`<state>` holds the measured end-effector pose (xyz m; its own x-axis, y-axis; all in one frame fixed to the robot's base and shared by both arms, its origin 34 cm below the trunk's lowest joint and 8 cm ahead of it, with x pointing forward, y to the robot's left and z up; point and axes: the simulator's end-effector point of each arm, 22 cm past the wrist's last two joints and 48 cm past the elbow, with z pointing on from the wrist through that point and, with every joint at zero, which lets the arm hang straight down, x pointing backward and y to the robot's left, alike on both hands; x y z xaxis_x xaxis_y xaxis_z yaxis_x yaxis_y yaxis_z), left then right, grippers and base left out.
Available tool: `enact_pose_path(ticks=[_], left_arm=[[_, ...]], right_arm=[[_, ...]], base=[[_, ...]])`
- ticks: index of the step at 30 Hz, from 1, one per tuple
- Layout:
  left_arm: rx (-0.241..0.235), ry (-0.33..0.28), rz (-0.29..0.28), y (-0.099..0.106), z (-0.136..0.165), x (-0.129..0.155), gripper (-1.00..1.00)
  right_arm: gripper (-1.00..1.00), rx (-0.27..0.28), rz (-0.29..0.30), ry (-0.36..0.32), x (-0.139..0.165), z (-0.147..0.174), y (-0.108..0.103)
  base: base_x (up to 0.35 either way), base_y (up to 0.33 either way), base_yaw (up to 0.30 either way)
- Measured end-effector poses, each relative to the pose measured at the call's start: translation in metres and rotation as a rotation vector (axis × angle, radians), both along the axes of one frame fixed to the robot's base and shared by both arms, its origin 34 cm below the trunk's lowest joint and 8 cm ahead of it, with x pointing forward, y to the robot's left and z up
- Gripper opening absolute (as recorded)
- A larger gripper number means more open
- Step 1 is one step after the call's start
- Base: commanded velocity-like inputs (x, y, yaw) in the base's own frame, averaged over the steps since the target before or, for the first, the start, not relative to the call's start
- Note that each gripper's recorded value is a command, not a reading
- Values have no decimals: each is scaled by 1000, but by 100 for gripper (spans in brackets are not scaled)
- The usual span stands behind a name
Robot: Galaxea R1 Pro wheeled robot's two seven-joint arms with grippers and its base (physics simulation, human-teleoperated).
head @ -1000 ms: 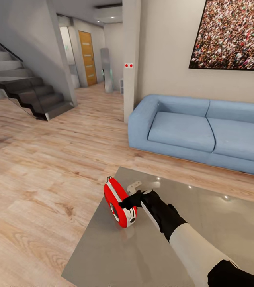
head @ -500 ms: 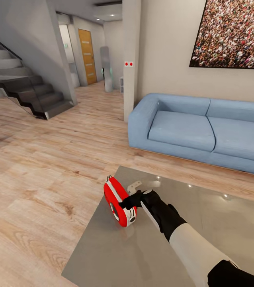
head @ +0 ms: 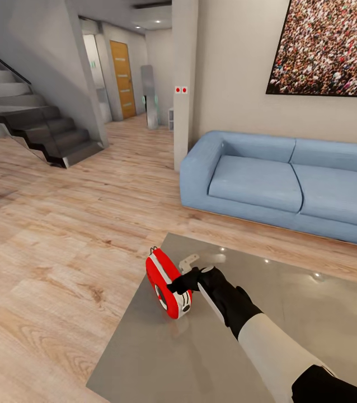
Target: Turn on the radio receiver that's on the table in the living room.
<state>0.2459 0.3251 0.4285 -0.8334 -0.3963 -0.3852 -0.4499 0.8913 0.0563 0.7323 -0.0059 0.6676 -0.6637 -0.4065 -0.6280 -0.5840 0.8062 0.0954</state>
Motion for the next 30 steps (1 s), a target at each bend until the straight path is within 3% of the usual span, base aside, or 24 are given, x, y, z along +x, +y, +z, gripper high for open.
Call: enact_pose_path(ticks=[30], left_arm=[[0,26,0,0,-3,-9,100]], right_arm=[[100,-3,0,24,-3,-16,0]], base=[[0,0,0]])
